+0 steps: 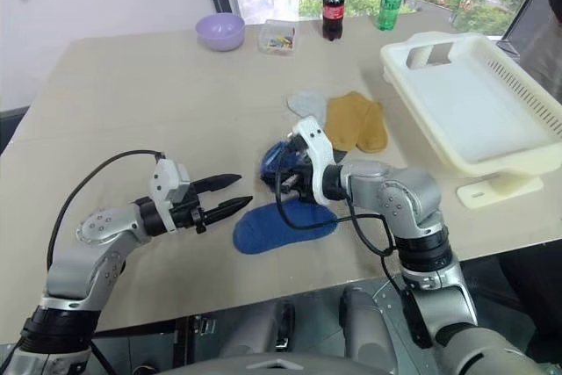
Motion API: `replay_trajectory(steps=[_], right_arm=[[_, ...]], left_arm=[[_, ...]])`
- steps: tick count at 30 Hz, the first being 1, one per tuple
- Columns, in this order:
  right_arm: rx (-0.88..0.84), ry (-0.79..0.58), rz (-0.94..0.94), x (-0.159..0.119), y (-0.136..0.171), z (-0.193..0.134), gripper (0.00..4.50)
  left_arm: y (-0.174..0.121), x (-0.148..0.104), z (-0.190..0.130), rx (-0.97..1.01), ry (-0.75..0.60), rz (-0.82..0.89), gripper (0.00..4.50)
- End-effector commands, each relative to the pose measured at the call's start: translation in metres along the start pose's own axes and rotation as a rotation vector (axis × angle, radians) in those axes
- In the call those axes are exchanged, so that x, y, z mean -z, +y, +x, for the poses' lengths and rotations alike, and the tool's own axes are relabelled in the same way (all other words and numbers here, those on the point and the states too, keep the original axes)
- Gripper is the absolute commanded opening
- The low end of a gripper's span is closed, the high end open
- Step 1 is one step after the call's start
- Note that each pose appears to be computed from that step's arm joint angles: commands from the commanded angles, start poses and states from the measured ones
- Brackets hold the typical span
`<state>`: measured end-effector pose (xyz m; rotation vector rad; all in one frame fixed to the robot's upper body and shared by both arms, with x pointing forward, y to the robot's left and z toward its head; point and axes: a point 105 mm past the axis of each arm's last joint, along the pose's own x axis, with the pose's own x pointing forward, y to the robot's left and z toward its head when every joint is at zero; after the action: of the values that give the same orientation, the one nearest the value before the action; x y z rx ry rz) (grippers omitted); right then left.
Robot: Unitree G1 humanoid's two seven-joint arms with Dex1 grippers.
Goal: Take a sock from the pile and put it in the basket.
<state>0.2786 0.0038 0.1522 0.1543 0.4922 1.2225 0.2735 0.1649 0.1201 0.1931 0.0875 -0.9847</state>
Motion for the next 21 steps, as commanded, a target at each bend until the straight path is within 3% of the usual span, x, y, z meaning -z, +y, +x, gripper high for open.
replay_trajectory(steps=[1, 7, 10, 16, 21], right_arm=[[0.034, -0.016, -0.024, -0.003, -0.008, -0.007, 0.08], [0.320, -0.060, -0.095, -0.014, -0.072, -0.027, 0.08], [0.427, -0.012, -0.207, -0.012, -0.096, -0.041, 0.08], [0.416, 0.005, -0.241, -0.009, -0.097, -0.047, 0.08], [0.399, 0.063, -0.271, 0.006, -0.090, -0.049, 0.08]], left_arm=[[0.001, -0.007, 0.000, 0.004, -0.016, 0.034, 2.82], [0.001, -0.006, 0.001, 0.002, -0.018, 0.032, 2.82], [0.001, -0.005, 0.002, 0.001, -0.018, 0.032, 2.82], [0.019, -0.010, 0.009, -0.103, -0.045, 0.004, 2.82], [0.032, 0.005, 0.031, -0.227, 0.048, -0.123, 2.82]])
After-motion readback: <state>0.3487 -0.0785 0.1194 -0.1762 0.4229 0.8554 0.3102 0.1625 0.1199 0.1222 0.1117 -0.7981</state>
